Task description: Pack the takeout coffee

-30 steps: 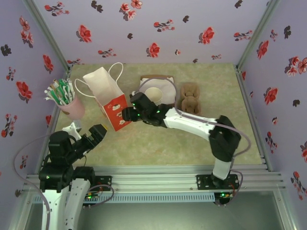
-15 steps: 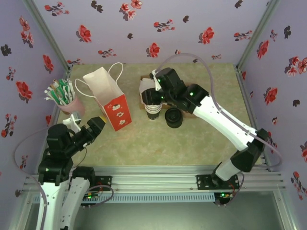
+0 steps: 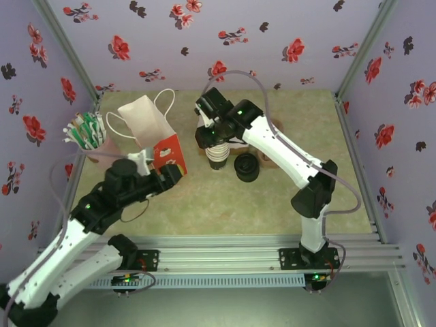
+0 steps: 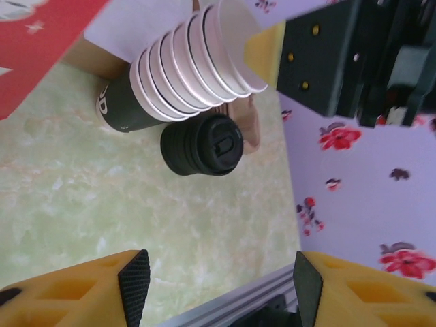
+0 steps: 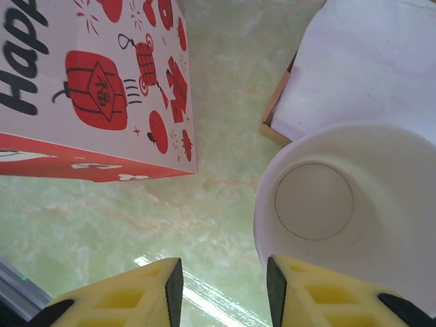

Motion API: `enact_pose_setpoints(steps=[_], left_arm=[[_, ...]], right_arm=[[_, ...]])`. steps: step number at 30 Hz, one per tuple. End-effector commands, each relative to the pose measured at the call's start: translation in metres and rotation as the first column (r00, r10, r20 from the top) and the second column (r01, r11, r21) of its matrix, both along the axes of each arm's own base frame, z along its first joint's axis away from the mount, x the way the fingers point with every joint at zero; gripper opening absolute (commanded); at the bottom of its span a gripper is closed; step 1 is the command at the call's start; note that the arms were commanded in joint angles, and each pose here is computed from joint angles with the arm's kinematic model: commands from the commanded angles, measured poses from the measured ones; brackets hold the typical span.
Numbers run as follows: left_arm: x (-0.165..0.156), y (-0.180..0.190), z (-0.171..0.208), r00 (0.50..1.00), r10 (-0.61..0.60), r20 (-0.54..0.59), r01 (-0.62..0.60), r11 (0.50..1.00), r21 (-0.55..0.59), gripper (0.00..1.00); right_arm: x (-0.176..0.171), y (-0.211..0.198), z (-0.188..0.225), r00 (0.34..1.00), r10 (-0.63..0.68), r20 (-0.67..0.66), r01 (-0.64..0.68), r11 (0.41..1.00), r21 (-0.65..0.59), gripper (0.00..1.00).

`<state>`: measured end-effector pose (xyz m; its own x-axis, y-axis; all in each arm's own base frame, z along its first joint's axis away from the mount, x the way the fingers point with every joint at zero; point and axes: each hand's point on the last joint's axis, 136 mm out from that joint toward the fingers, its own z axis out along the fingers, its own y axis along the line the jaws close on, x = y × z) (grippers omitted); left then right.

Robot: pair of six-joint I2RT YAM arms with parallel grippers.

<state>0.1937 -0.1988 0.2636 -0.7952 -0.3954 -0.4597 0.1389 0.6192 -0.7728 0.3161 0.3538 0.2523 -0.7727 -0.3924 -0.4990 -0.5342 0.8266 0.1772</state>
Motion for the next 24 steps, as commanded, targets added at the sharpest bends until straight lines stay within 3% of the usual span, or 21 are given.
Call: enact_pose_setpoints(steps=[1, 5, 14, 24], left_arm=[[0.025, -0.015, 0.022, 0.99, 0.053, 0.133, -0.058, 0.998, 0.033, 0.59], [0.036, -0.033, 0.012, 0.989, 0.051, 0.138, -0.061, 0.996, 0.071, 0.55], [0.06, -0.037, -0.004, 0.979, 0.125, 0.162, -0.142, 0.985, 0.102, 0.52], [0.077, -0.039, -0.013, 0.976, 0.159, 0.148, -0.175, 0.979, 0.103, 0.53]], right_arm=[[0.002, -0.007, -0.002, 1.0, -0.005, -0.007, 0.005, 0.999, -0.047, 0.37], [0.008, -0.007, -0.01, 1.0, -0.017, -0.014, 0.016, 0.997, -0.079, 0.33], [0.017, -0.008, -0.02, 1.0, -0.028, -0.007, 0.027, 0.991, -0.134, 0.25], [0.019, -0.014, -0.013, 0.999, -0.04, 0.02, 0.043, 0.988, -0.149, 0.27]])
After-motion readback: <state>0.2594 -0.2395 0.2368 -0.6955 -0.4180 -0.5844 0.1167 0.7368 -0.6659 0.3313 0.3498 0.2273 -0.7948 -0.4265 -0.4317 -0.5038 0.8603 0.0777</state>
